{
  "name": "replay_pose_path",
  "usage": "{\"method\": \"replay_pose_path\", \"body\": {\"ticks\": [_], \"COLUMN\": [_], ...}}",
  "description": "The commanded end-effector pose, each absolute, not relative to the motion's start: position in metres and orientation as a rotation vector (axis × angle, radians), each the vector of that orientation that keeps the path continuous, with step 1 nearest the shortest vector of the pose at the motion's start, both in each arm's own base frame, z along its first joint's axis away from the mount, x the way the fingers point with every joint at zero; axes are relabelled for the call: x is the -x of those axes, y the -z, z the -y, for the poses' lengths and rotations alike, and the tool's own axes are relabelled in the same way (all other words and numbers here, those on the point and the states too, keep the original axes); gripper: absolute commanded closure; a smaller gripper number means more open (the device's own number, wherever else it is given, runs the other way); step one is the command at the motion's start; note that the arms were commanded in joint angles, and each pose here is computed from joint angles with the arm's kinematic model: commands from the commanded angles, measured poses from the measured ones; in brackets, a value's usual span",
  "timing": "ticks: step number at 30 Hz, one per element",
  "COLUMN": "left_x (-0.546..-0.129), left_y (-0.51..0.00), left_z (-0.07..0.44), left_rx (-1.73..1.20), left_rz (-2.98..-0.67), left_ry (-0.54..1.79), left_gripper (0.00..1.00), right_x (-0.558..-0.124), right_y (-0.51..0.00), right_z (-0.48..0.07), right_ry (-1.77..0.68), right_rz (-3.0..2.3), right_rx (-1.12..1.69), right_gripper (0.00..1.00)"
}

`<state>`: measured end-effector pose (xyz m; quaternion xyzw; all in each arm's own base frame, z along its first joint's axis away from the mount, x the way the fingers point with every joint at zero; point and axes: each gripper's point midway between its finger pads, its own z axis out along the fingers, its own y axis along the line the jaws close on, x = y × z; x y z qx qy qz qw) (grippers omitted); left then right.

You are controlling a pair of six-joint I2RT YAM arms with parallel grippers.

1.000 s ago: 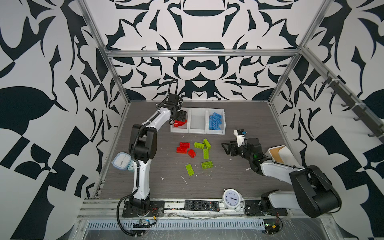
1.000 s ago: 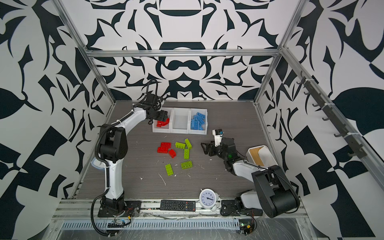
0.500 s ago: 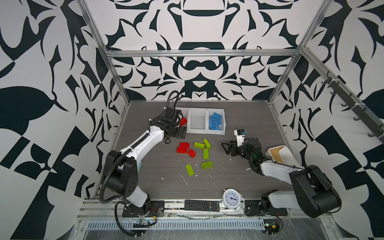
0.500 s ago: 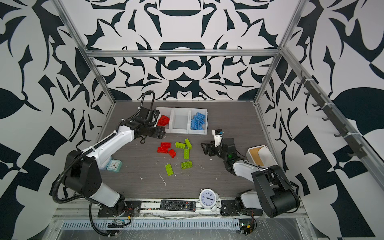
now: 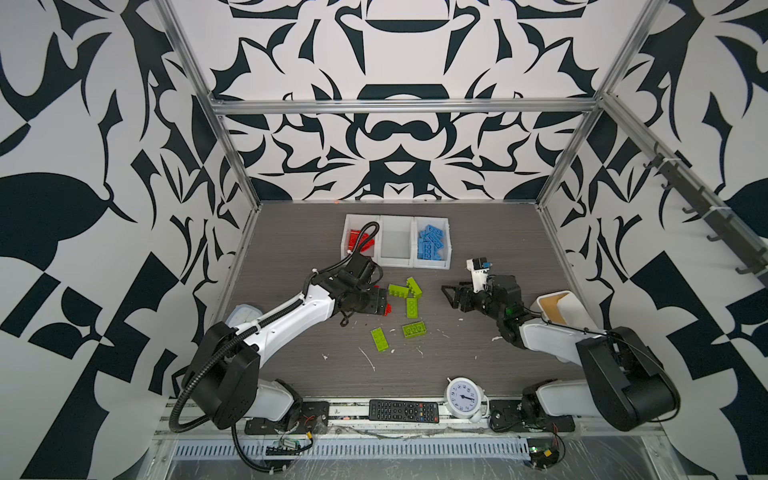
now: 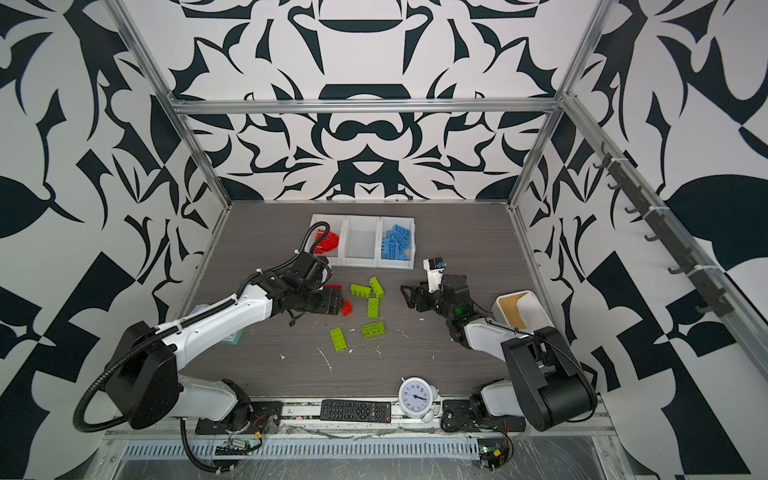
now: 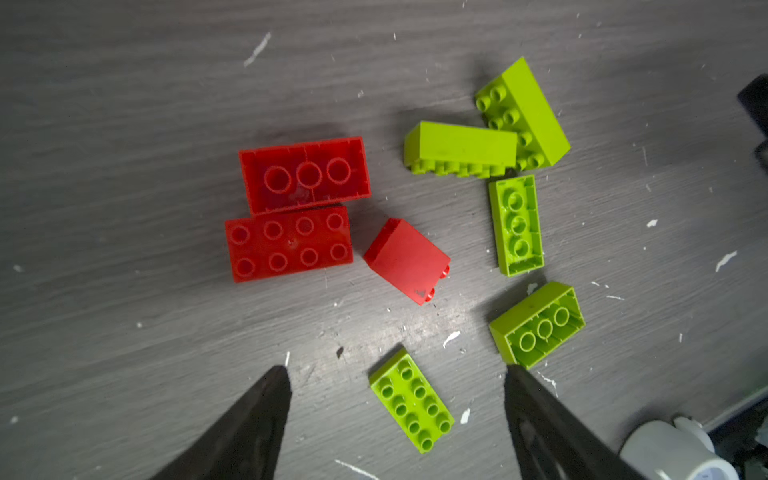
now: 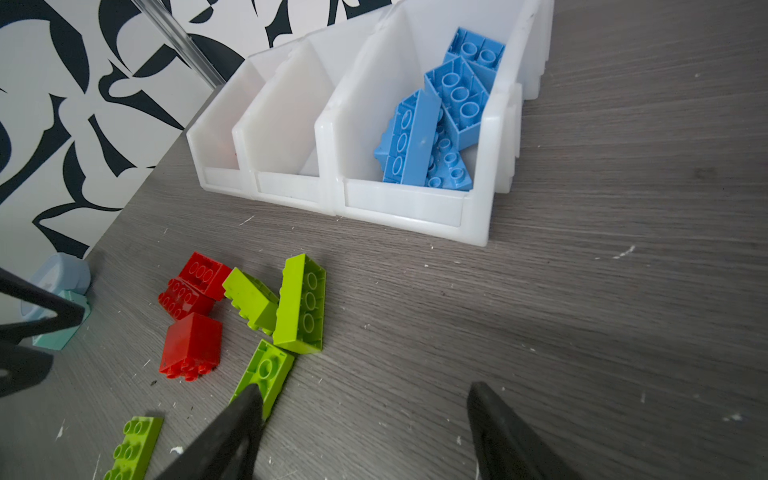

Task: Sort the legos into containers by color
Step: 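Move the open left gripper back over the remaining red bricks, then lower the left gripper around the tall red 2x2 brick, then close the left gripper on the red 2x2 brick and lift it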

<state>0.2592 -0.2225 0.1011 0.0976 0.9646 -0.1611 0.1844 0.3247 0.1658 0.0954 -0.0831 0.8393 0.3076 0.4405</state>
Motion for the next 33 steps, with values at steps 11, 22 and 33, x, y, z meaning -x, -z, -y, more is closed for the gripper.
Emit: {"method": "replay_pose_path", "body": {"ticks": [11,22,33], "left_x": [-0.254,-0.266,-0.286], "left_y": [-0.065,-0.049,-0.034], "left_z": [0.254,0.265,0.283], "left_rx": [-0.252,-0.294,-0.366], "left_rz": [-2.784,-2.796,-2.791], "left_ry": [0.486,0.459,0.437], "left_gripper": [0.18,0.20,0.25], "right_x": [-0.332,-0.331,-0.331], "right_y": [-0.112,-0.113,-0.113], "right_z": [-0.173,-0.176,-0.179], "right_ry": [-0.789,-0.805,-0.823], "right_rz": [-2.031,-2.030,-2.029], "right_rx": [0.233,0.238,0.243], "right_gripper": [0.21,0.21,0.20]}}
